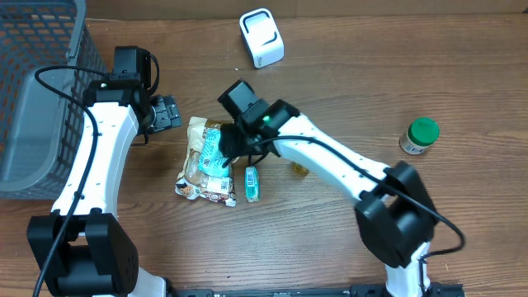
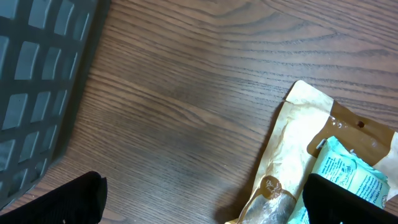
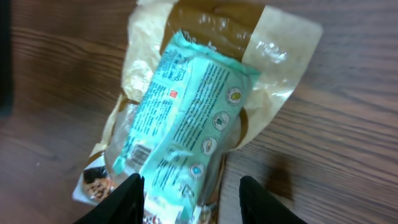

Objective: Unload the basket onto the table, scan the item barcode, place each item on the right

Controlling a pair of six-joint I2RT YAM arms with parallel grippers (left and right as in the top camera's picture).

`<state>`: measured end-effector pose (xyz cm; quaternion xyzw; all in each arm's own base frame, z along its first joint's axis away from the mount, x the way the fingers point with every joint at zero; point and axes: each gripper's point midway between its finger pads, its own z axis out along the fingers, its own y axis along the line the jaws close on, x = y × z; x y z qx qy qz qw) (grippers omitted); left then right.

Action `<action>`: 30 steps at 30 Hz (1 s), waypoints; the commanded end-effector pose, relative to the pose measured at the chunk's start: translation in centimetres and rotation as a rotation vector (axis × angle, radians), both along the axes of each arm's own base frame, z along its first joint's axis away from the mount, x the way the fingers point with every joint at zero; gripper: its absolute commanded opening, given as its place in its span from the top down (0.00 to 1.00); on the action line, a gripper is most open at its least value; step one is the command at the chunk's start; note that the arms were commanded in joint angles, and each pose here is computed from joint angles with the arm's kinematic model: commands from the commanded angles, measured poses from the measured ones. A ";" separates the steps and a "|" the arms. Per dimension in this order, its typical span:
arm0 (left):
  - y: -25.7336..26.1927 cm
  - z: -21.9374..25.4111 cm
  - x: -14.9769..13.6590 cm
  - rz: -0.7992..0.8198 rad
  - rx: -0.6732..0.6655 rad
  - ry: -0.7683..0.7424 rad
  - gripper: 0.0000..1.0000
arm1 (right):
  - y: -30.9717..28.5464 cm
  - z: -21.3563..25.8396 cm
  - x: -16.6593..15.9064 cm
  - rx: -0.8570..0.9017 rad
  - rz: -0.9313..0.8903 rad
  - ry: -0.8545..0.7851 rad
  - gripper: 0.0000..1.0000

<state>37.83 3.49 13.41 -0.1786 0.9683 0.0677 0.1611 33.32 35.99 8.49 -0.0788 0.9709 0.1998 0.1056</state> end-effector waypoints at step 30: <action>0.0 0.6 0.4 -0.018 0.008 -0.017 0.01 | 1.7 -5.7 -0.6 -0.044 -0.099 0.060 0.00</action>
